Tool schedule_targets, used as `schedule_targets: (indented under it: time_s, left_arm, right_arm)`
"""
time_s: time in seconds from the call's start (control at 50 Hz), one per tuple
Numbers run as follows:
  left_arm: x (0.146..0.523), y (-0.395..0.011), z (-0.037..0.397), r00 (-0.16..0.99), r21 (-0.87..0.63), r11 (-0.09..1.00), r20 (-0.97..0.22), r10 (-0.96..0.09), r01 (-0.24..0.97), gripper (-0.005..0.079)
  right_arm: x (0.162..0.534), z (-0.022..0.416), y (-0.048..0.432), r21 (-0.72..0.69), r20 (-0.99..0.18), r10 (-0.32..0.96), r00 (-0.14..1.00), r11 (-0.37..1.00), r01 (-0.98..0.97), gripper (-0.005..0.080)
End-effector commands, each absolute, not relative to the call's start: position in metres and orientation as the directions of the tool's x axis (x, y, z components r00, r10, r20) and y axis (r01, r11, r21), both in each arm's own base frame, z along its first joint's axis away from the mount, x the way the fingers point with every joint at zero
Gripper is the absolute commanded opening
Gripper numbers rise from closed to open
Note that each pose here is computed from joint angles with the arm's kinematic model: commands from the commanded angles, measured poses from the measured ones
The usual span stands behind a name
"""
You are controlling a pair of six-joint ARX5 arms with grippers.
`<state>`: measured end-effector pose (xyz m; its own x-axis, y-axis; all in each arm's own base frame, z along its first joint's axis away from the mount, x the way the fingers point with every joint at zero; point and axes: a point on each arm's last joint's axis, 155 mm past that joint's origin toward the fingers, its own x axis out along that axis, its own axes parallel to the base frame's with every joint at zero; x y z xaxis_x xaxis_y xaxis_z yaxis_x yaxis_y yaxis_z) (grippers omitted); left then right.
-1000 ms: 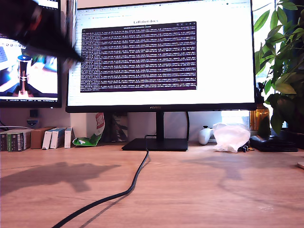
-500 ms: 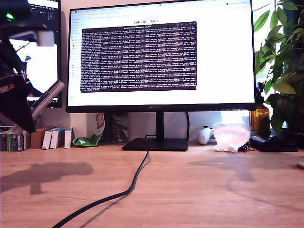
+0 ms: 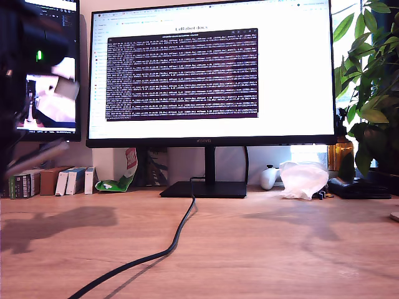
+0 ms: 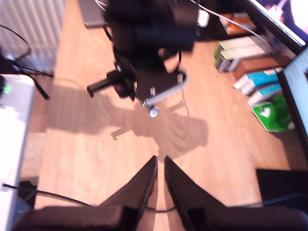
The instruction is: Pick the metallic laser pointer with your right arm, pass it to your left arm, then place it down to the left side of the table
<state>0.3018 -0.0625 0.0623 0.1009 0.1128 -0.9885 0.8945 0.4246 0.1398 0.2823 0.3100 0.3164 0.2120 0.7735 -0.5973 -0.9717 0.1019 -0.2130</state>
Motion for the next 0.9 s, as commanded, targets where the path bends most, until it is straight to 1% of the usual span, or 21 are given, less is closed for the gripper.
schedule_targets:
  time_s: [0.0,0.22,0.36,0.78,0.88]
  left_arm:
    - [0.308,-0.058,0.064,0.1,0.149,0.423,-0.986,0.136,0.894,-0.0022]
    - [0.3,-0.048,0.05,0.02,0.099,0.4,-0.98,0.197,0.911,-0.0022]
    - [0.289,-0.039,0.04,-0.055,0.045,0.401,-0.97,0.236,0.915,-0.0023]
    - [0.275,-0.035,0.037,-0.12,-0.014,0.383,-0.96,0.253,0.924,-0.0024]
    - [0.271,-0.033,0.038,-0.136,-0.027,0.38,-0.956,0.261,0.925,-0.0024]
  right_arm:
    - [0.282,0.308,0.313,-0.195,-0.607,0.771,0.192,0.09,-0.977,-0.0011]
    - [0.278,0.31,0.315,-0.187,-0.599,0.781,0.175,0.076,-0.979,-0.0011]
    - [0.275,0.311,0.317,-0.178,-0.59,0.792,0.156,0.061,-0.982,-0.001]
    - [0.273,0.311,0.317,-0.172,-0.588,0.795,0.148,0.056,-0.984,-0.001]
    - [0.269,0.313,0.319,-0.159,-0.579,0.805,0.127,0.04,-0.986,-0.001]
